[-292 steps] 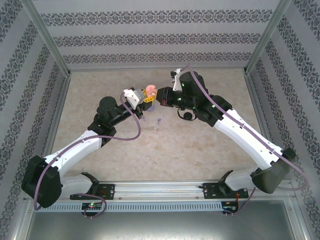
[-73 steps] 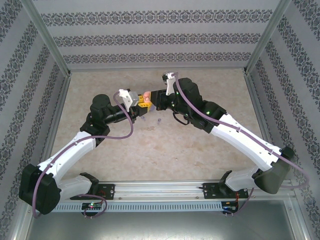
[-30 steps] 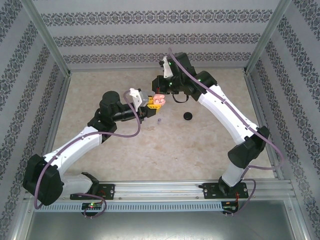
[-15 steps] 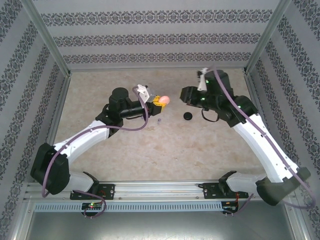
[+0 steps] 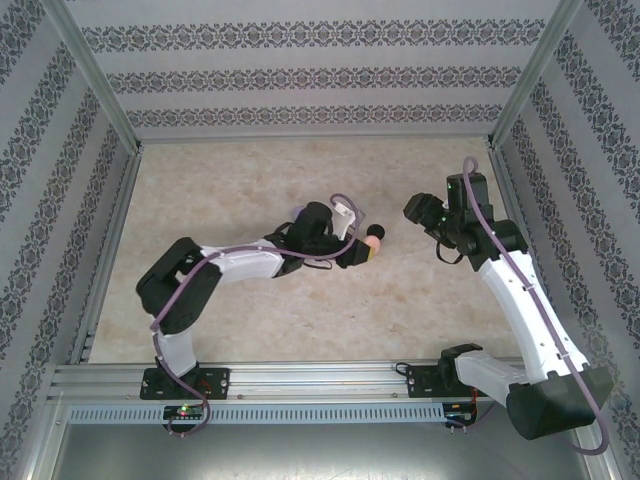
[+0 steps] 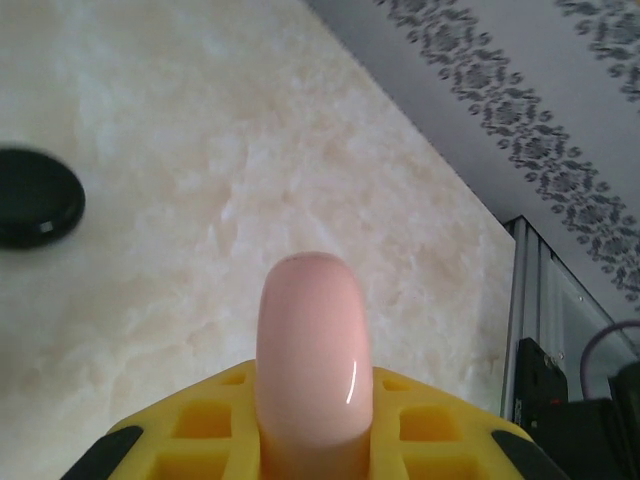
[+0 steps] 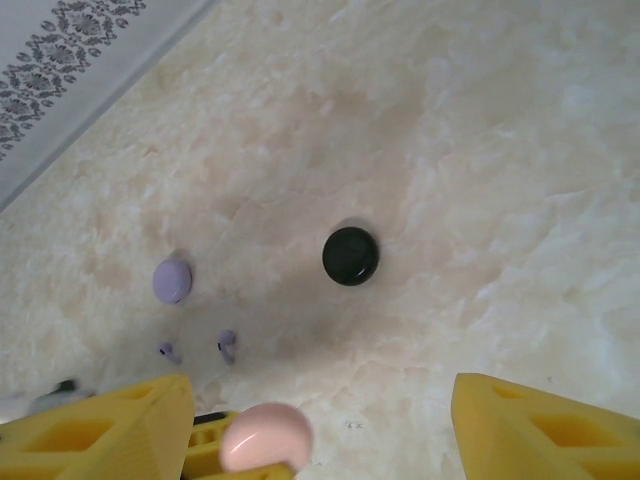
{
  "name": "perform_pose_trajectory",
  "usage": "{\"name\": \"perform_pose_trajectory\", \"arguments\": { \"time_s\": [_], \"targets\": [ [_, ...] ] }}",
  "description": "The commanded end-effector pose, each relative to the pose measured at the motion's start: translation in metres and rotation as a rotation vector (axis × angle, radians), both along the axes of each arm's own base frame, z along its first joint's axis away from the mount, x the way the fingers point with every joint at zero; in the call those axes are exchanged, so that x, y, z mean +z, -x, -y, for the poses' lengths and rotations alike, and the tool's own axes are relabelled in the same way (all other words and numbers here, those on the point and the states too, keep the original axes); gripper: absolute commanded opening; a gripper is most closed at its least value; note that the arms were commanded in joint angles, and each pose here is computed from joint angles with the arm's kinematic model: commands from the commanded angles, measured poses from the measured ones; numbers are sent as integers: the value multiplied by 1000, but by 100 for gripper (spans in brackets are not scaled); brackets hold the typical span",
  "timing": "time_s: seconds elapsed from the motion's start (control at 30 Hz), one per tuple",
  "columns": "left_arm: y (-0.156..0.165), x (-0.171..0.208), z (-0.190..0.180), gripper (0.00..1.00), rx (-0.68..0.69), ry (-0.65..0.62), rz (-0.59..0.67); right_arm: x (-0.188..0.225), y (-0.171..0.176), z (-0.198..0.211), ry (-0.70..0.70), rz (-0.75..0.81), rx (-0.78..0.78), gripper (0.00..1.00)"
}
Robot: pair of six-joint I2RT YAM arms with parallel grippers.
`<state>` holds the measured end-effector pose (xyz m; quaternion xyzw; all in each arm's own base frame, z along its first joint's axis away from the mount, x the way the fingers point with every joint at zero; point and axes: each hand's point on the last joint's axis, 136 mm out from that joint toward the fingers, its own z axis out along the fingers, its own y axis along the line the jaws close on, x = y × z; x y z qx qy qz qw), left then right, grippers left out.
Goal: Insert the wireless bluetooth earbuds into the charging case
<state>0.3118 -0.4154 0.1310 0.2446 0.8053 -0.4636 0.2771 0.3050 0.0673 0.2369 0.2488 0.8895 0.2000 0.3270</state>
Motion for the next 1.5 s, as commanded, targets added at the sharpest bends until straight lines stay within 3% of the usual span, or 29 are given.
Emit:
{"name": "perform_pose_trajectory", "arguments": {
  "time_s": [0.0,0.27,0.5,0.63,0.93,1.17,1.47],
  "targets": [
    [-20,6,18,2,118,84,-115,8,3,6,-3,35,-14,70],
    [-34,-37,42,7,155,73,-294,13,7,13,-7,52,-26,71],
    [-36,-73,47,22,195,-84,-413,15,8,12,-20,57,-28,71],
    [-30,-95,37,24,222,-182,-466,19,6,10,-28,64,-26,71],
    [-27,-116,15,42,256,-398,-465,28,4,9,-40,82,-28,73],
    [-37,-88,-3,53,284,-482,-316,34,3,8,-36,89,-22,79],
    [-46,37,-34,57,334,-375,-3,22,-8,-8,13,53,23,79]
  ]
}}
